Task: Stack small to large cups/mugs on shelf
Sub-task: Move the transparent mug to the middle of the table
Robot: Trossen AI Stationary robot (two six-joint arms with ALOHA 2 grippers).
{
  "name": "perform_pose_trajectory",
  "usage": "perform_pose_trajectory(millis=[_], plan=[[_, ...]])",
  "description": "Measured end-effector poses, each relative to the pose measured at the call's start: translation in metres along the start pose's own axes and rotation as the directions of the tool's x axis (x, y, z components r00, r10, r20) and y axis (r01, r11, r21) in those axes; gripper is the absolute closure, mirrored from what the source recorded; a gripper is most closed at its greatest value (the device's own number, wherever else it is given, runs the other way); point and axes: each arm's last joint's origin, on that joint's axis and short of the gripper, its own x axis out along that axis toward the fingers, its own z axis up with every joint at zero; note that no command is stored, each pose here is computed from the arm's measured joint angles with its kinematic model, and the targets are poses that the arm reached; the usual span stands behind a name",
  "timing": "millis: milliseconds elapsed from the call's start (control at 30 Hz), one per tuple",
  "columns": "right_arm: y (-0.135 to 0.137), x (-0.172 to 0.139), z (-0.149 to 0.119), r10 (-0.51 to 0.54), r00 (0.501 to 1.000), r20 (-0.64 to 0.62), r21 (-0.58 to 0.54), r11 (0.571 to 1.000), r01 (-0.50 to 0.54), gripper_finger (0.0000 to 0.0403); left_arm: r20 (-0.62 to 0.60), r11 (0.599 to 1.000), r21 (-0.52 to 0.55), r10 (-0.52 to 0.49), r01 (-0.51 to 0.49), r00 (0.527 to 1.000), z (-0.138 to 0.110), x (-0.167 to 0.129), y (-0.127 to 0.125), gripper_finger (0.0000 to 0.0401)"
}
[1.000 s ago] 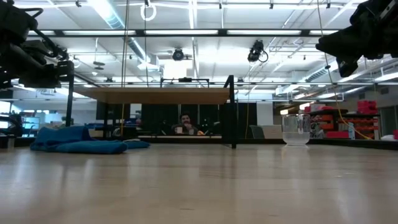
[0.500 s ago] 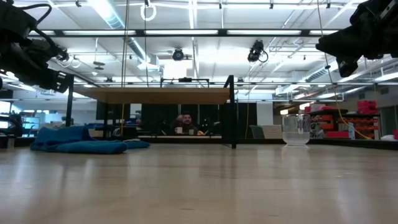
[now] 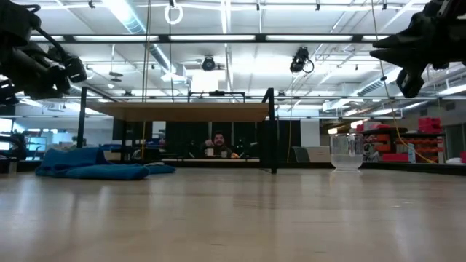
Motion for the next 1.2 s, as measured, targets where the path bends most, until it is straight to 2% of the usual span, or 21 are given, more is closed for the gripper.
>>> perform_pose_trajectory(millis=[133,300,467,600,667,867,967,1033,1200], plan=[[0.0014,0.0,0.0018,0.013,1.0,0.018,0.104,0.994,-0.015,0.0332,0.0,0.996,-0.089,0.0,0.0,1.0,0.0,0.0,0.0,0.031],[0.0029,-0.0001,0.004,0.029,0.999,0.039,0.208,0.977,-0.036,0.0332,0.008,0.995,-0.097,-0.004,0.005,1.0,0.0008,0.0,-0.0004,0.0314],[0.0041,-0.0002,0.0057,0.04,0.998,0.056,0.216,0.975,-0.051,0.0332,0.014,0.992,-0.126,-0.008,0.009,1.0,0.0014,0.0,-0.0007,0.0318],[0.0038,-0.0003,0.0062,0.026,0.997,0.069,0.2,0.979,-0.039,0.0332,-0.001,0.948,-0.317,-0.029,0.027,1.0,0.0008,0.0,-0.0013,0.0317],[0.0036,-0.0003,0.0063,0.02,0.997,0.073,0.195,0.98,-0.034,0.0332,-0.001,0.933,-0.36,-0.028,0.026,1.0,0.0008,0.0,-0.0012,0.0319],[0.0038,-0.0003,0.0066,0.021,0.997,0.075,0.163,0.986,-0.034,0.0332,-0.002,0.944,-0.33,-0.03,0.028,1.0,0.0008,0.0,-0.0013,0.0328],[0.0039,-0.0003,0.0073,0.016,0.996,0.087,0.148,0.989,-0.029,0.0332,-0.005,0.922,-0.385,-0.04,0.035,0.999,0.0008,0.0,-0.0016,0.0332],[0.0035,-0.0005,0.0084,-0.007,0.994,0.11,0.151,0.989,-0.009,0.0332,-0.023,0.908,-0.416,-0.074,0.058,0.997,0.0002,-0.0001,-0.0026,0.0335],[0.0018,-0.0007,0.0097,-0.066,0.986,0.152,0.16,0.986,0.042,0.0332,-0.087,0.902,-0.402,-0.212,0.16,0.974,-0.0013,-0.0008,-0.0068,0.0341]])
